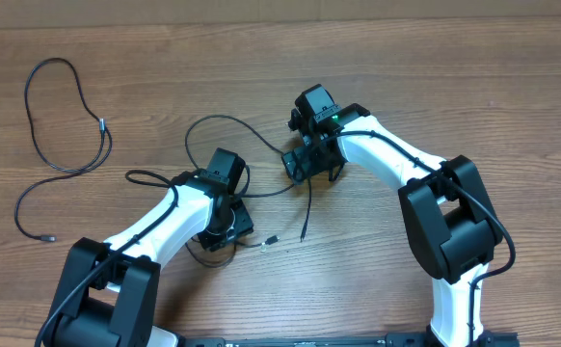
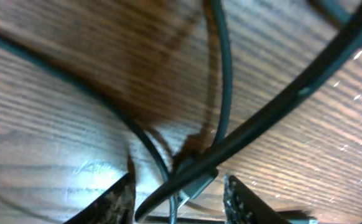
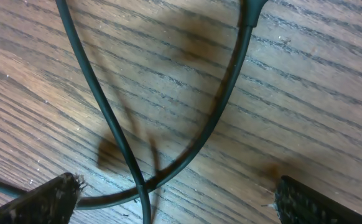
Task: Untangle cables
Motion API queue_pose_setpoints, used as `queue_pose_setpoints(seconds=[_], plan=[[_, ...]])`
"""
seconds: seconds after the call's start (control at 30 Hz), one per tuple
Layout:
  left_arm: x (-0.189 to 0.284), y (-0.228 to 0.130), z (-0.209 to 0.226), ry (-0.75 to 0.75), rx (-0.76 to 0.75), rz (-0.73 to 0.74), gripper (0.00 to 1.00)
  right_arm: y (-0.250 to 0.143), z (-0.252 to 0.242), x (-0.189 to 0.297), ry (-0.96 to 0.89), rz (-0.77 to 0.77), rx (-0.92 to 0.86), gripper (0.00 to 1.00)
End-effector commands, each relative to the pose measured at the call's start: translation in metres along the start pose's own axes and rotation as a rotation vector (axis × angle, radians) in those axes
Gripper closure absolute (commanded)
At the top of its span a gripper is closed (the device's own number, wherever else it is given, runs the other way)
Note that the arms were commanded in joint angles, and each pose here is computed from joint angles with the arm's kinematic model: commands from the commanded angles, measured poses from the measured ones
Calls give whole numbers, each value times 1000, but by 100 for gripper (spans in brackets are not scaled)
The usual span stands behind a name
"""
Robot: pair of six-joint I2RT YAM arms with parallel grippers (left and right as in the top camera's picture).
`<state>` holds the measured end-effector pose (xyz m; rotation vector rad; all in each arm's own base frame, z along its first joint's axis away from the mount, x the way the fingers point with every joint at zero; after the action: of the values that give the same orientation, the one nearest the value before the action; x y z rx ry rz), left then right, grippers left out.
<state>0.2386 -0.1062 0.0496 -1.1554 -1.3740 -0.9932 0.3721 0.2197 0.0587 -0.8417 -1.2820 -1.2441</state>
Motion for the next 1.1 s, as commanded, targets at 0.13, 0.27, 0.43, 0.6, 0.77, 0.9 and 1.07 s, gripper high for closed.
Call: queue_pose_setpoints(seconds=[0.13, 0.27, 0.43, 0.6, 0.77, 0.9, 1.07], plan=[[2, 5, 0, 8, 14, -46, 64, -3, 0, -4, 5, 13, -5, 0], [2, 8, 0, 13, 13, -68, 65, -3, 0, -4, 5, 13, -5, 0], [2, 9, 0, 12, 13, -69, 62, -3, 0, -4, 5, 13, -5, 0], [-2, 9, -1, 15, 9, -65, 65, -3, 0, -4, 5, 12, -5, 0], [-15, 8, -3, 23, 5, -33, 68, -4, 0, -4, 5, 13, -5, 0], [-17, 8, -3, 23, 26, -29, 76, -3, 0, -4, 5, 13, -5, 0], [-17, 8, -3, 21, 26, -27, 78, -3, 0, -4, 5, 13, -5, 0]])
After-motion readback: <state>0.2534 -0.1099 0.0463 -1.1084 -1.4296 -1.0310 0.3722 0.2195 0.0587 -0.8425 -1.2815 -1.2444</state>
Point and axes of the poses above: each gripper's point midway between its finger pads, its own x axis back along the fingers, its own z axis along the line the jaws close on, y = z × x, the point moved 5 cm from there along x, back along the fingers, and after that the axes turned 15 degrees about -x, right-handed, at the moved point
